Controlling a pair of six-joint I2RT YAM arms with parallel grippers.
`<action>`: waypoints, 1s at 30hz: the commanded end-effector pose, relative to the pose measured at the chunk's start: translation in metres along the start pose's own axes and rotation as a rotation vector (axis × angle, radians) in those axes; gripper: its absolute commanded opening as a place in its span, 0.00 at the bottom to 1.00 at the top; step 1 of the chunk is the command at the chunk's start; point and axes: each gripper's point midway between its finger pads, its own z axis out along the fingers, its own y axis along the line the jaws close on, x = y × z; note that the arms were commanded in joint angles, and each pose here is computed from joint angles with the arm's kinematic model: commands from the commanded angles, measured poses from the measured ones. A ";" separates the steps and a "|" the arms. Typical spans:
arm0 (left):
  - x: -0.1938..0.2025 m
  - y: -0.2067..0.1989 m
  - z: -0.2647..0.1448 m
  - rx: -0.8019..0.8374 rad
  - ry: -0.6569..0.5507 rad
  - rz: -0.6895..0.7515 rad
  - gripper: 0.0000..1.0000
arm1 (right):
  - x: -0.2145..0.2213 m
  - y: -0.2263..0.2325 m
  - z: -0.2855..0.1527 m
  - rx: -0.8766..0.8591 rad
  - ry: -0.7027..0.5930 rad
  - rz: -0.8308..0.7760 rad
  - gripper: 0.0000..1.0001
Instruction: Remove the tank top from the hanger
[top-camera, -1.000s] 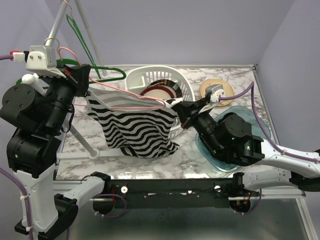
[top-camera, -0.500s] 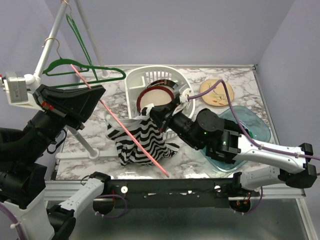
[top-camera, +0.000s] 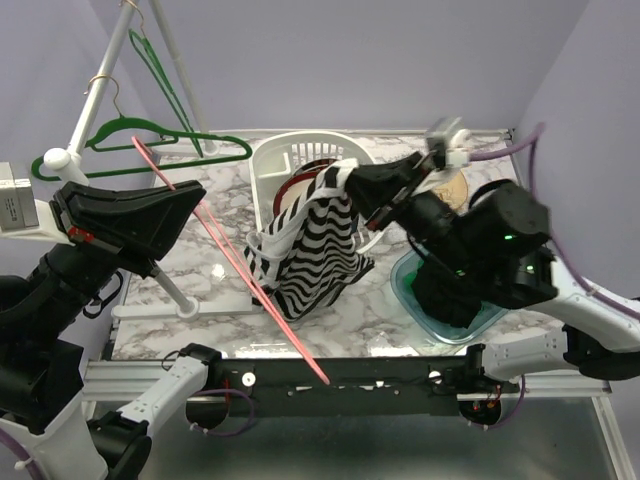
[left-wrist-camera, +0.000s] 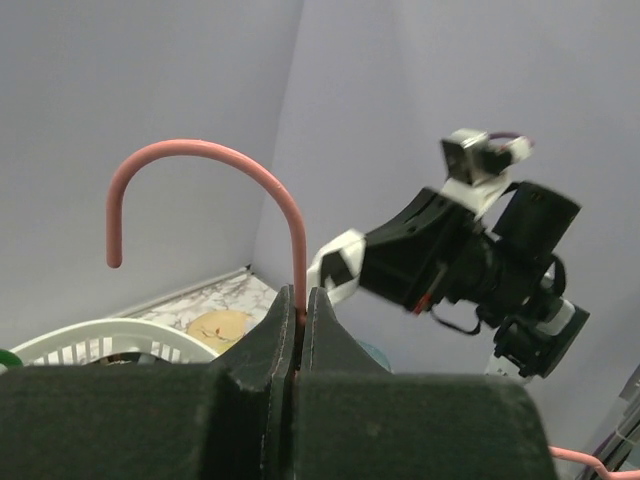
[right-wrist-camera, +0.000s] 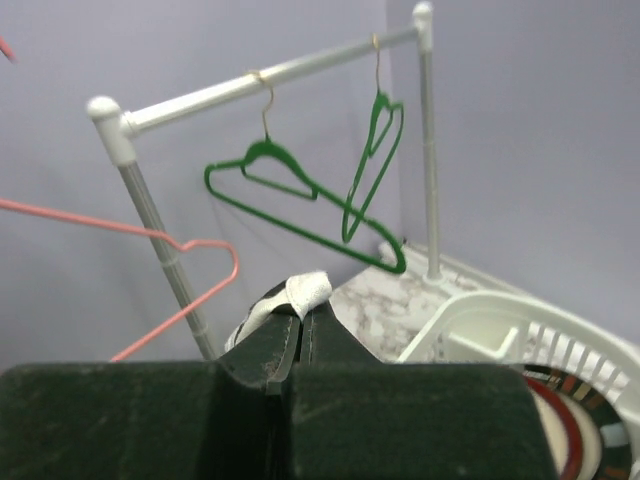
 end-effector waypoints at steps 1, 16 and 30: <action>0.002 0.008 -0.011 -0.052 -0.005 0.078 0.00 | -0.094 -0.029 -0.041 0.023 -0.158 -0.161 0.01; 0.015 0.048 -0.011 -0.207 0.035 0.172 0.00 | -0.226 -0.154 -0.104 0.632 -0.346 -0.629 0.01; 0.009 0.054 -0.010 -0.237 0.010 0.204 0.00 | -0.131 -0.211 -0.155 0.836 -0.224 -0.597 0.01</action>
